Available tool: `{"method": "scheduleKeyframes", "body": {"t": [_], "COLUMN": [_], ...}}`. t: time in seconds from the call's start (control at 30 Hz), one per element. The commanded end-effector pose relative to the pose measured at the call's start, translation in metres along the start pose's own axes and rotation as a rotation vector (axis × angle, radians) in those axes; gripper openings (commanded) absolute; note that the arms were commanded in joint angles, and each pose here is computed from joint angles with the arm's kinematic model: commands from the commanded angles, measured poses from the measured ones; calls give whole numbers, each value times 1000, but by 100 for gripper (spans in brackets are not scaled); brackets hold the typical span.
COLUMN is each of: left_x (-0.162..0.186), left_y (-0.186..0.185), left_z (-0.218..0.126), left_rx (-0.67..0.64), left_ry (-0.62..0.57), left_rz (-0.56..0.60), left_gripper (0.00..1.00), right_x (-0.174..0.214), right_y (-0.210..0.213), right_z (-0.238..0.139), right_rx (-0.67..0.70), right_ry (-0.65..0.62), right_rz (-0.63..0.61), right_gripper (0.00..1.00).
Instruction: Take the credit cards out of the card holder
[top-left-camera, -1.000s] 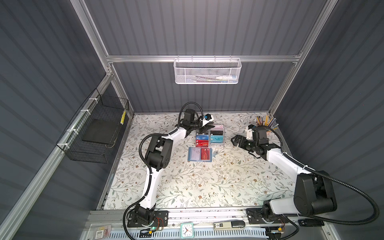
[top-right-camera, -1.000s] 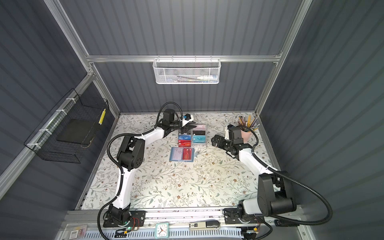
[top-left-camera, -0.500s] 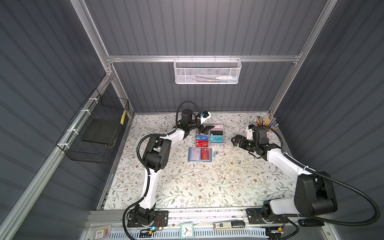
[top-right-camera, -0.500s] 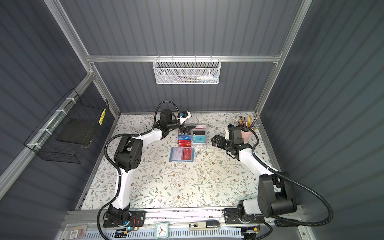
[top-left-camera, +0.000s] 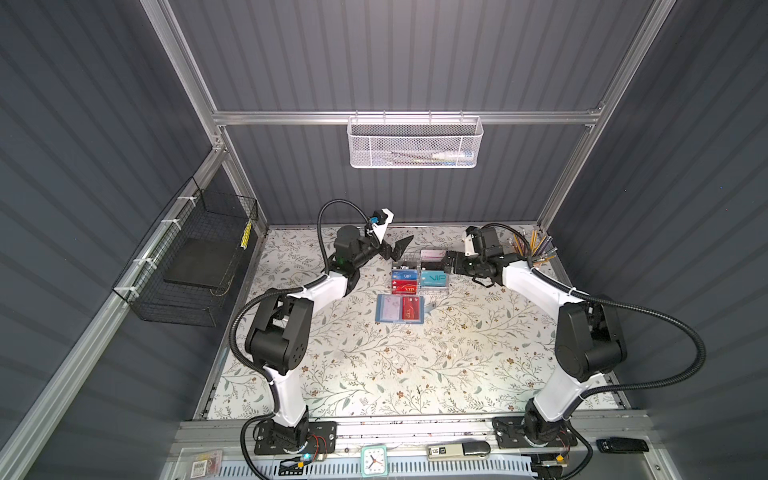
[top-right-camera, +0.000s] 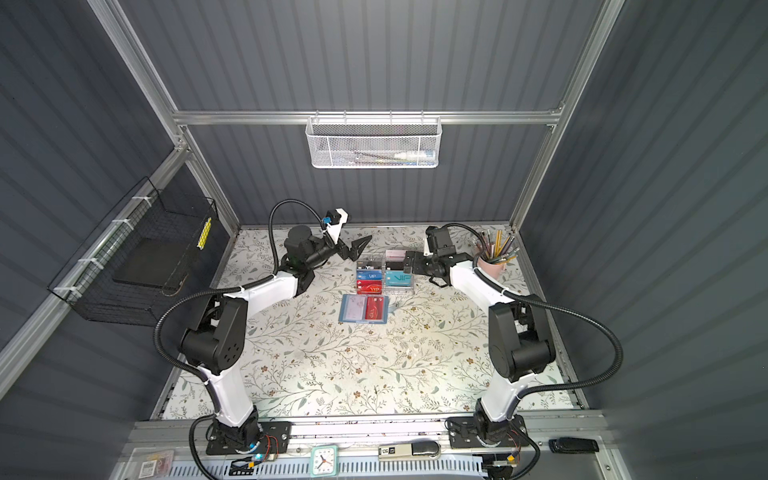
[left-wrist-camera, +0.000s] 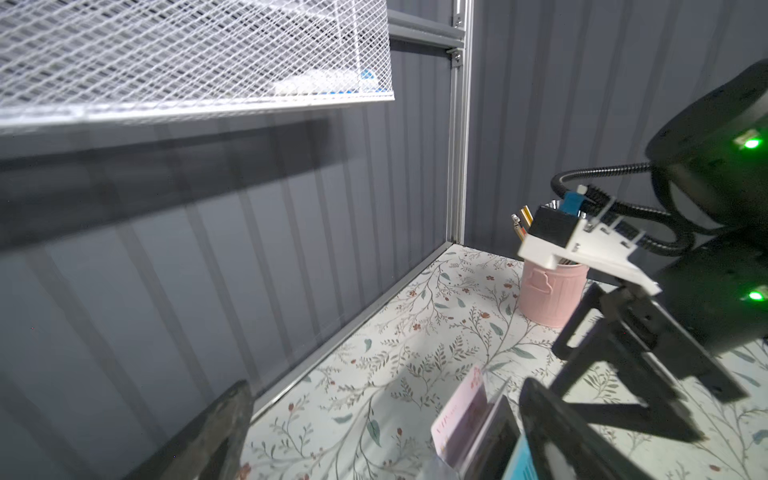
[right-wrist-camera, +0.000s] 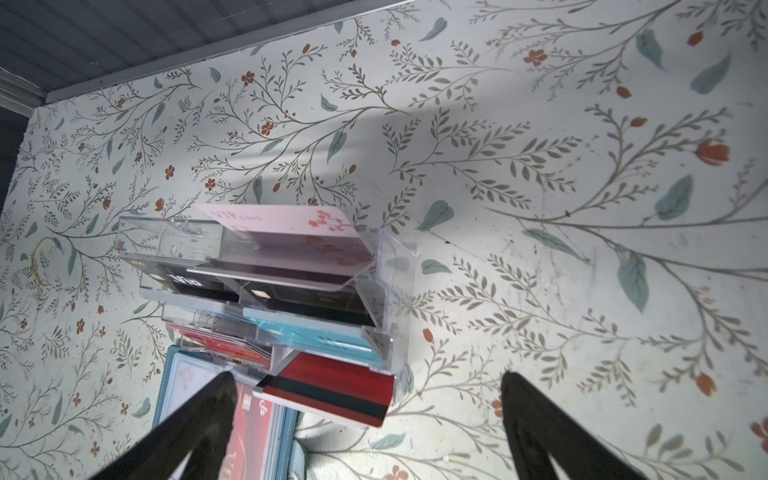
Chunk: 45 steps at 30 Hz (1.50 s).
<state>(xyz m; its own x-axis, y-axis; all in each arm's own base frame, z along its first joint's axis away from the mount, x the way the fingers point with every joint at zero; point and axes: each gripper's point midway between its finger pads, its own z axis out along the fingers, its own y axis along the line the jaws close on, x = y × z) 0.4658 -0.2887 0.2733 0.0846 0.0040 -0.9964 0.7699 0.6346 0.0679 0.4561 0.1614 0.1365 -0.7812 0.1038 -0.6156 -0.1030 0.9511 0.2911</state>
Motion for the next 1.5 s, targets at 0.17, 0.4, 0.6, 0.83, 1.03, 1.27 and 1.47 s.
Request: {"method": "scheduleKeyframes", "body": {"t": [0.17,0.4,0.6,0.83,1.03,1.27,1.47], "left_x": [3,32,55,81,95,97,92], "left_y": [-8,-40,-58,-77,-91,-96,-102], "left_z": [-52,-54,-49,-32,-27,-24,-30], "left_rx": [-116,-51,-22,21,45,59,60], "left_ry": [-90,2,87,184,209,230,241], "left_rz": [-258,-303,-279,-257,-268,-274,-260], "left_gripper": [100,100,100,100,100,100,100], "right_x": [2,0,-9,-18,-25,-28,-26], "right_y": [-5,-5,-4,0,0,2,13], "right_z": [12,24,36,46,51,48,14], "right_rx": [97,109,122,112,126,116,75], "right_ry": [48,57,66,61,48,42,5], "right_rz": [-76,-76,-74,-64,-64,-70,-80], "right_gripper": [99,99,99,99,99,99,99]}}
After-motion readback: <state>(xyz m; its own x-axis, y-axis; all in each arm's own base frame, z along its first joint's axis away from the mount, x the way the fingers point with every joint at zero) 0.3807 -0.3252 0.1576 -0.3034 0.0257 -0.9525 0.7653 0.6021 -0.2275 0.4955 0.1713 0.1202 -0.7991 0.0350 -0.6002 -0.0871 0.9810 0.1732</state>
